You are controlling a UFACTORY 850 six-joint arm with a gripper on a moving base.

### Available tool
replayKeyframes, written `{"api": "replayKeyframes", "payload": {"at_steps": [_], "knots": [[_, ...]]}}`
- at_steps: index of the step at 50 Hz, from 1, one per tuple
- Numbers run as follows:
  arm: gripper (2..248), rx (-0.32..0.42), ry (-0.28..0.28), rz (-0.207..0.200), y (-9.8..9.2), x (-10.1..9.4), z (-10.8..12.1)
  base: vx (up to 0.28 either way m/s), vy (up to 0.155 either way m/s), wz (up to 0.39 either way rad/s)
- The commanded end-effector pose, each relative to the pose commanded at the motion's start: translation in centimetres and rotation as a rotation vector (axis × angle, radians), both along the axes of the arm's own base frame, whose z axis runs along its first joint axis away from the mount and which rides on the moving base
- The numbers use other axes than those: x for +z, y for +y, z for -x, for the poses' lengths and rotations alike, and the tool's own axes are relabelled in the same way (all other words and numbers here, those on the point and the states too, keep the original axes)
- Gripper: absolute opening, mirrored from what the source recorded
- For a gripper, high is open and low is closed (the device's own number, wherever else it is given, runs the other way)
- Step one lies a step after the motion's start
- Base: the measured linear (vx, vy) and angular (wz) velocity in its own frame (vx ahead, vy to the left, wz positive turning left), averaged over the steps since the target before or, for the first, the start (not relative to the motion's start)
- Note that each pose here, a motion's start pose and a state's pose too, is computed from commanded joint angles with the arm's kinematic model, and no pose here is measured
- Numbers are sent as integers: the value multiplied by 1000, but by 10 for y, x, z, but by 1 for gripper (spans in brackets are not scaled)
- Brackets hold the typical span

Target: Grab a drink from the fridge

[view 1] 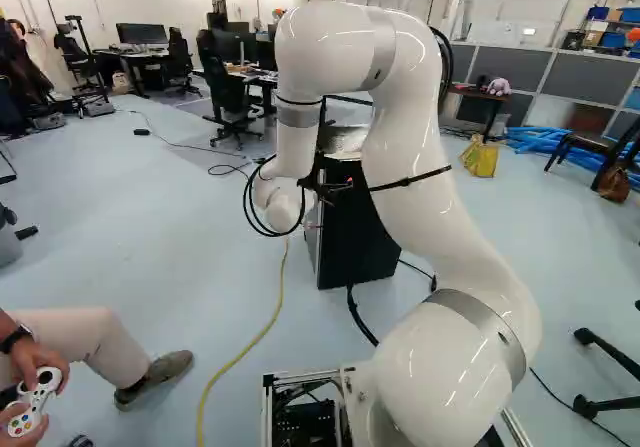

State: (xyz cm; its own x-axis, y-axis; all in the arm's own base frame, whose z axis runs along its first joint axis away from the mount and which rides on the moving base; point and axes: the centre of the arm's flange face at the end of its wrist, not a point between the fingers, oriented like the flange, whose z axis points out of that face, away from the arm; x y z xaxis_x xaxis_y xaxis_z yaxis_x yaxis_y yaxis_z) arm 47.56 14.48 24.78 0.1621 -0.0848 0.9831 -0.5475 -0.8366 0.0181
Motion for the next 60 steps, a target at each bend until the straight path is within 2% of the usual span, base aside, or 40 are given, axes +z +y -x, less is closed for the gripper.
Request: {"api": "replayKeyframes", "payload": {"at_steps": [31, 60], "knots": [[247, -11, -13, -6, 0, -1, -13, 0, 0, 0], [247, -60, -33, 2, -16, 0, -20, 0, 0, 0]]}}
